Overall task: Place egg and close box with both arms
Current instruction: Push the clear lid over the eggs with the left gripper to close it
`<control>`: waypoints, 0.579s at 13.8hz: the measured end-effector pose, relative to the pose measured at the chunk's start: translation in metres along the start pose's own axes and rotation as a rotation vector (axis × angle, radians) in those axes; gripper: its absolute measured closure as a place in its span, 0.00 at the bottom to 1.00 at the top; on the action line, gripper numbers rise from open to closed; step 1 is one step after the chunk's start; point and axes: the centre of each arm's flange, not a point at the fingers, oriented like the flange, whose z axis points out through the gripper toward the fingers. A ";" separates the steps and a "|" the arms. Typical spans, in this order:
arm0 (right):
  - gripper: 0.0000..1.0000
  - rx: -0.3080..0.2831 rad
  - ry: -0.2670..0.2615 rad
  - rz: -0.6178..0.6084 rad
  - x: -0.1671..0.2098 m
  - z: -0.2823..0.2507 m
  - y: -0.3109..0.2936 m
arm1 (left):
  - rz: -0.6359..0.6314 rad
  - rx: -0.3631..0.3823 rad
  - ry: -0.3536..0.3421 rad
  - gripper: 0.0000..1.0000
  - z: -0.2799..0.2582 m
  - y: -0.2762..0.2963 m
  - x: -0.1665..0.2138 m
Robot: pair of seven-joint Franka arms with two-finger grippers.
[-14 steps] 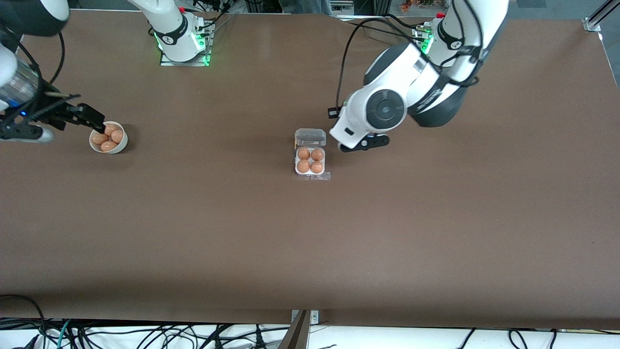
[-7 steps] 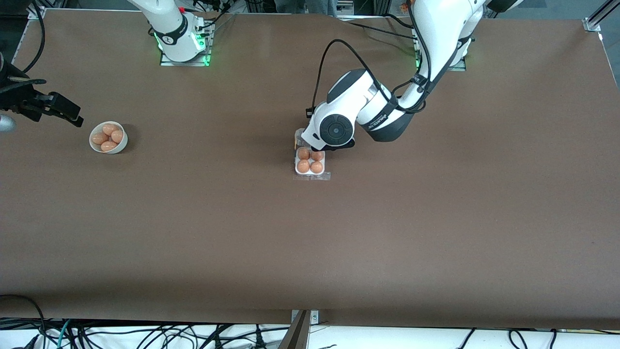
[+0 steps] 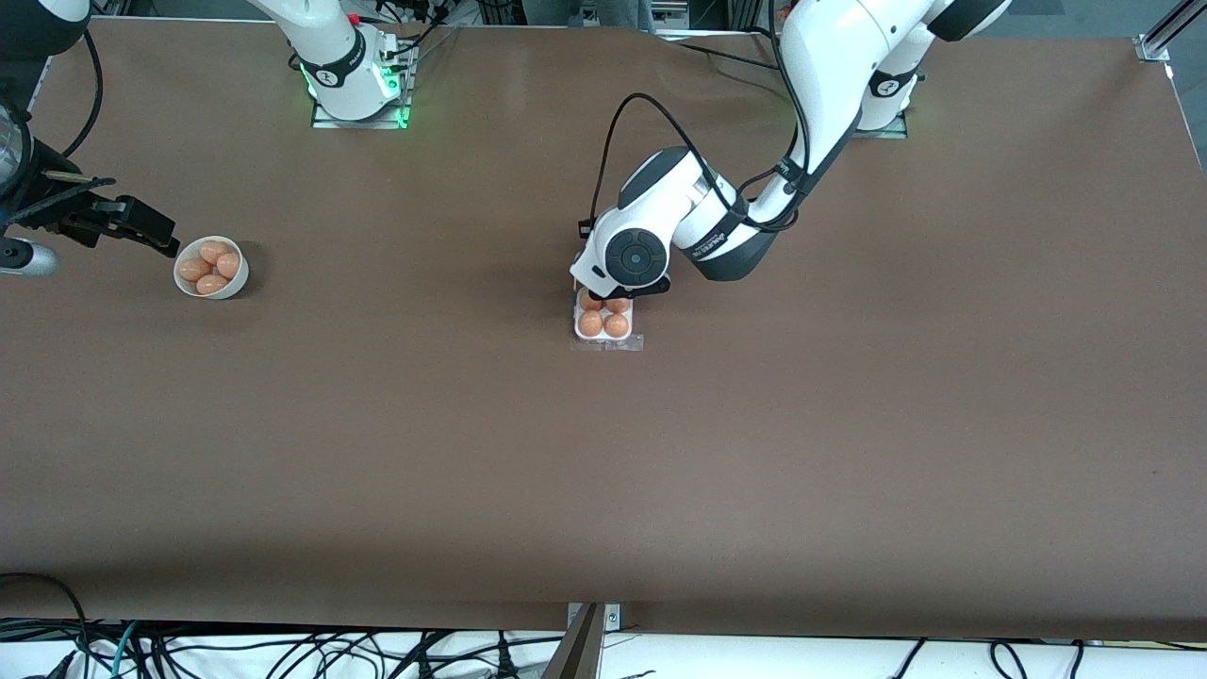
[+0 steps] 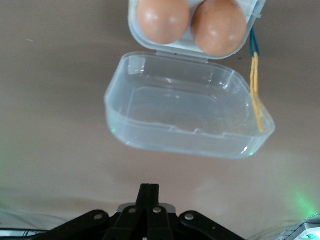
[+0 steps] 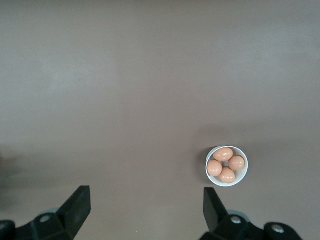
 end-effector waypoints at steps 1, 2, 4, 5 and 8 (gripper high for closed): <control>0.00 0.000 0.001 0.000 0.000 -0.001 0.000 | -0.002 -0.007 0.005 0.98 0.001 0.001 0.001; 0.00 0.001 0.003 0.000 0.000 -0.001 0.000 | -0.007 -0.019 0.015 0.98 0.000 0.002 0.003; 0.00 0.003 0.004 -0.002 0.000 -0.002 -0.002 | -0.015 -0.051 0.041 0.98 -0.003 0.005 0.007; 0.00 0.004 0.004 -0.004 0.000 -0.002 -0.003 | -0.017 -0.062 0.050 0.98 -0.004 0.006 0.009; 0.00 0.004 0.004 -0.006 0.000 -0.002 -0.004 | -0.025 -0.080 0.065 0.98 -0.004 0.006 0.015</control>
